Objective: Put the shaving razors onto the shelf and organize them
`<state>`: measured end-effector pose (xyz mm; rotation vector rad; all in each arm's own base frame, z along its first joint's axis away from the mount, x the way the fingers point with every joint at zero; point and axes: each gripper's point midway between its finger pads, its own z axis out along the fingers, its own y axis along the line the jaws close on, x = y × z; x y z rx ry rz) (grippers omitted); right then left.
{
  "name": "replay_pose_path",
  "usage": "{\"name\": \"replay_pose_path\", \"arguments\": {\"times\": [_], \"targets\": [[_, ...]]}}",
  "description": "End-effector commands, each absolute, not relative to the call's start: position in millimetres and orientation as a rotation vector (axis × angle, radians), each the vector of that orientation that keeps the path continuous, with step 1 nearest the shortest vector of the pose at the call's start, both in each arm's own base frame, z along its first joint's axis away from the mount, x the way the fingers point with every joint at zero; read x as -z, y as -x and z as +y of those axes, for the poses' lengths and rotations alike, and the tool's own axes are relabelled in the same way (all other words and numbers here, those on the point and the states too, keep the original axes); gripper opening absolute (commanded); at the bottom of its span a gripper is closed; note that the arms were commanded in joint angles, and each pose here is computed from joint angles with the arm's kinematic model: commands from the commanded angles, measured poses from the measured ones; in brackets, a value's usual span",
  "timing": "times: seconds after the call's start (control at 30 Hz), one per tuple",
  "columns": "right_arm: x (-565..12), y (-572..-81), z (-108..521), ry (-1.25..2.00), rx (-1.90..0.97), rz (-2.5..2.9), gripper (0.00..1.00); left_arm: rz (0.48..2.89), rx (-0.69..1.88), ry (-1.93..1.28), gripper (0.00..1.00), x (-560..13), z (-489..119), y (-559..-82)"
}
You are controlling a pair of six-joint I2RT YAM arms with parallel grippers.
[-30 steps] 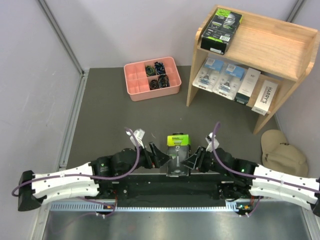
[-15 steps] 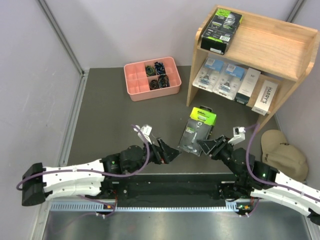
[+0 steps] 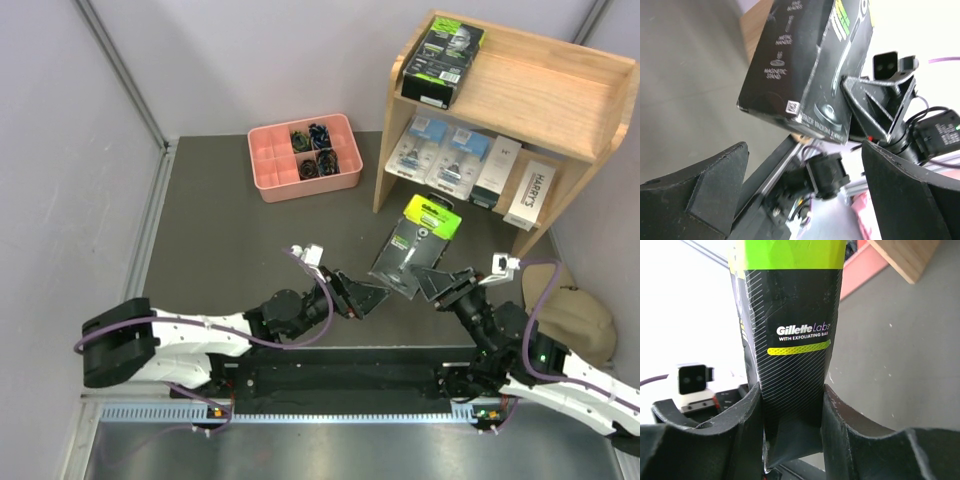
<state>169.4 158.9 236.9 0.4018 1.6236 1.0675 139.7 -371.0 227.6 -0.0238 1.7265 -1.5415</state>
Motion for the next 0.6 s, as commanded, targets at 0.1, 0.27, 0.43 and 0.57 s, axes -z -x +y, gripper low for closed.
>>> {"name": "replay_pose_path", "arguments": {"times": [0.1,0.27,0.43,0.57], "targets": [[-297,-160,150,-0.395,-1.235,1.405,0.09,1.443,1.755,0.017,0.99,-280,-384,-140],[-303,-155,149,-0.357,-1.24,1.401,0.1,1.405,1.851,-0.019,0.98,-277,-401,-138],[-303,-154,150,-0.344,-1.242,1.41,0.11,1.327,1.915,-0.013,0.9,-283,-407,-139],[-300,-154,151,-0.346,-1.243,1.419,0.11,1.287,1.916,-0.012,0.88,-289,-407,-140]]}}
